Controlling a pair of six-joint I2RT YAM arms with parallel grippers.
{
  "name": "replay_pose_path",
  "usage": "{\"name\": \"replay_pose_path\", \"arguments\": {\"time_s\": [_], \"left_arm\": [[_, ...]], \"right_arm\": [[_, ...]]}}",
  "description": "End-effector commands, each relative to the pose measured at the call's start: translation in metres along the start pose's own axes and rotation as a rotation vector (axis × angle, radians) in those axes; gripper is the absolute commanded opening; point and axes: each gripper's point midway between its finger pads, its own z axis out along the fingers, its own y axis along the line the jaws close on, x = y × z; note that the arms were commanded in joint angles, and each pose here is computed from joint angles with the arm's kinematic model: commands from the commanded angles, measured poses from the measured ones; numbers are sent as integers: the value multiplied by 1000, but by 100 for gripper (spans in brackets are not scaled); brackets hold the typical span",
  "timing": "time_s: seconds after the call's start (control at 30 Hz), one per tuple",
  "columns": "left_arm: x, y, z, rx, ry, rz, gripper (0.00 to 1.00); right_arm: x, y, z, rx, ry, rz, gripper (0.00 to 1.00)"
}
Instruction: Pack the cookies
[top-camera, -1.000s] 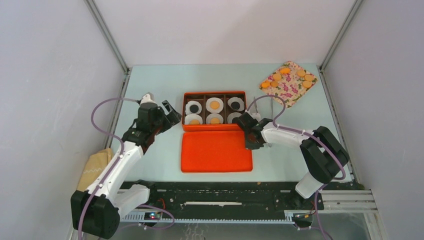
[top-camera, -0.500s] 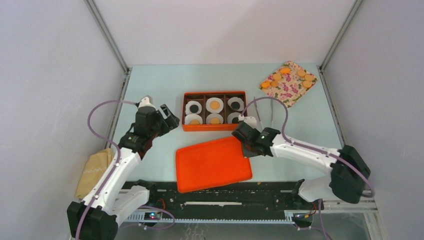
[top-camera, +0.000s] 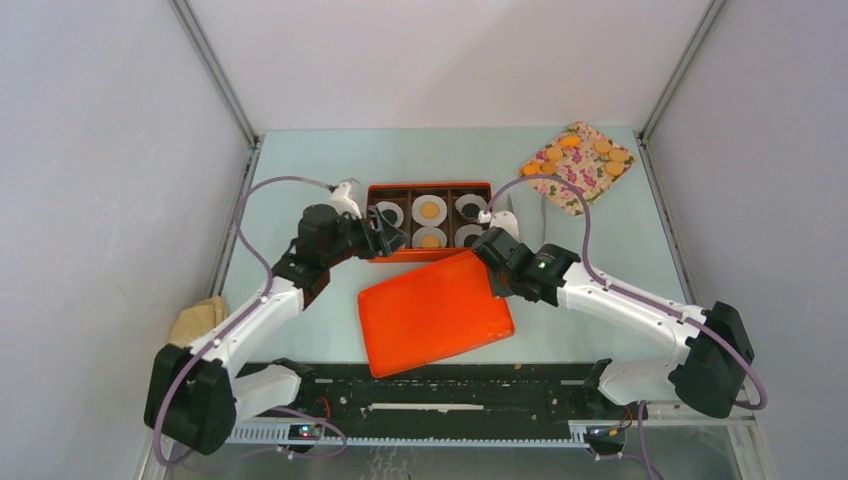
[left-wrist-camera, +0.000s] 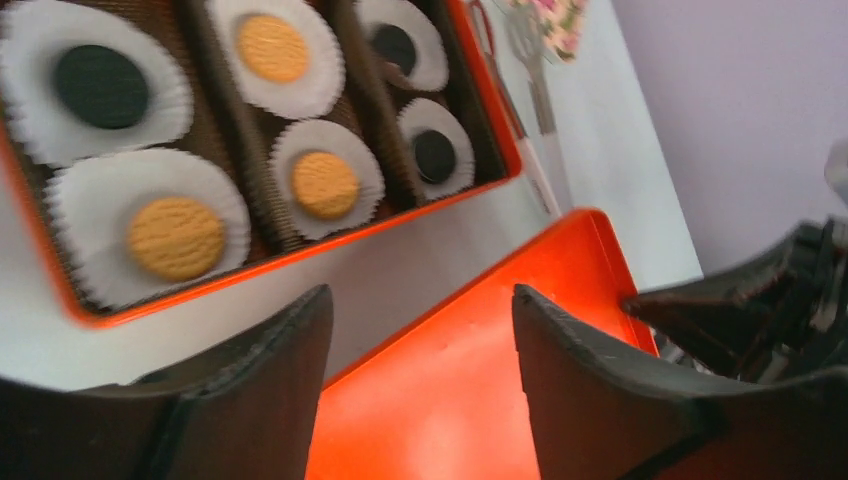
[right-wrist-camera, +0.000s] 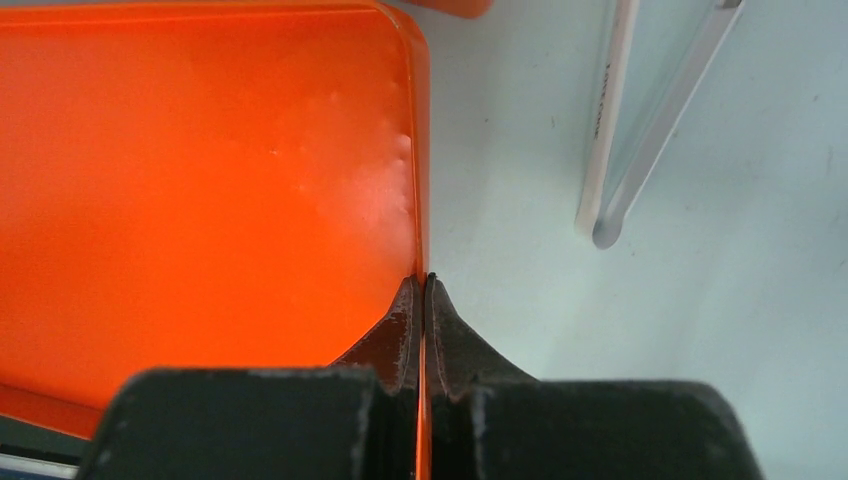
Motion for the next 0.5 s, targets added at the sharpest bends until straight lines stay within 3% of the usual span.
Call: {"name": "replay_pose_path", "arguments": {"time_s": [0.0, 0.13, 0.23, 0.47], "left_arm": [[19, -42, 16, 293, 16, 207, 77], [49, -43, 33, 396, 151, 257, 86], [67, -49, 43, 504, 265, 245, 87], [75, -47, 63, 570, 324, 271, 86]], "right_arm": [[-47, 2, -16, -53, -126, -10, 0], [-61, -7, -27, -70, -163, -26, 0], [-70, -17, -34, -77, -191, -29, 0], [-94, -31, -48, -121, -227, -41, 0]]}}
